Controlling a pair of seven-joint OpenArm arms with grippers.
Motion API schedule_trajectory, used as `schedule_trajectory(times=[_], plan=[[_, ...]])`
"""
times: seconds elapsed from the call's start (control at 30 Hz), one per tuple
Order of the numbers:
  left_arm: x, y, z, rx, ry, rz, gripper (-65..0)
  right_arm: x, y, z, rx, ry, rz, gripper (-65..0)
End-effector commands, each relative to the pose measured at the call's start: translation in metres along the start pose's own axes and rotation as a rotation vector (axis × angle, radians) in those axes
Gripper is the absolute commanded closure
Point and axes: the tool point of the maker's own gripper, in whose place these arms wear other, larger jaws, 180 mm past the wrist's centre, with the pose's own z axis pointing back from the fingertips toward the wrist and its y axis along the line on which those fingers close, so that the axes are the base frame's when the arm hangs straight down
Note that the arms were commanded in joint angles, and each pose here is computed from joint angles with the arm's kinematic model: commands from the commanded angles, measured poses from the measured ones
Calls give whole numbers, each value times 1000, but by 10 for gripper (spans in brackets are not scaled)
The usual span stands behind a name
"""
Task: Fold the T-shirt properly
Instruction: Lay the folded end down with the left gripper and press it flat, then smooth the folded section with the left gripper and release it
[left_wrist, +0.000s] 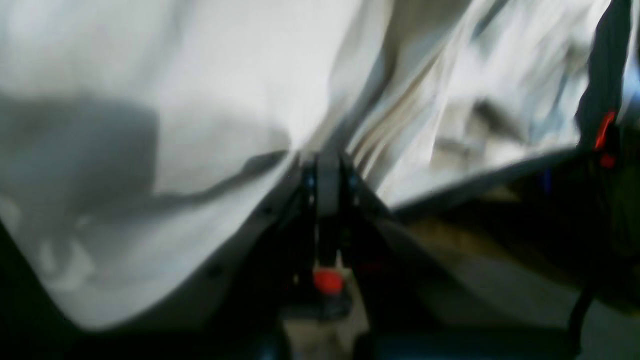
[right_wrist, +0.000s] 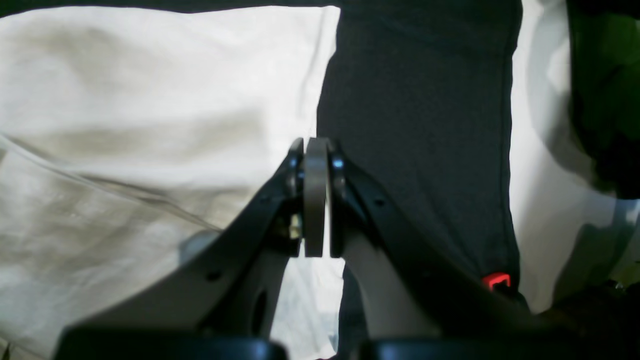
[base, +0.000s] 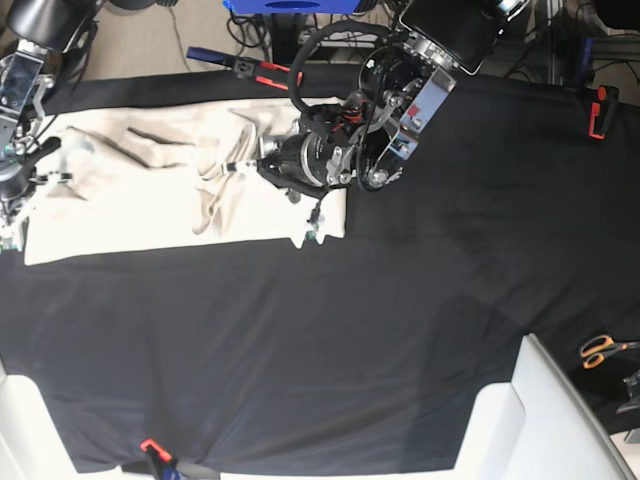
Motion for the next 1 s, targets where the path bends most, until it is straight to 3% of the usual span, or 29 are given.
schedule_trajectory(times=[0.0, 0.2, 0.57, 0.73, 0.83, 0.97], plan=[[8, -12, 4, -29, -18, -3, 0, 12, -11, 1, -27, -39, 1, -3], [8, -3, 5, 25, -17, 76, 0, 11, -11, 2, -26, -37, 1, -3], [-4, 8, -7, 62, 36, 108, 0, 11, -11, 2, -26, -37, -1, -3], [-21, 7, -19, 77, 87, 78, 0, 11, -11, 2, -26, -37, -1, -3], [-15, -18, -20, 6, 82, -47, 0, 11, -11, 2, -26, -37, -1, -3], [-9, -17, -26, 23, 89, -51, 0, 11, -11, 2, -27, -36, -2, -3]])
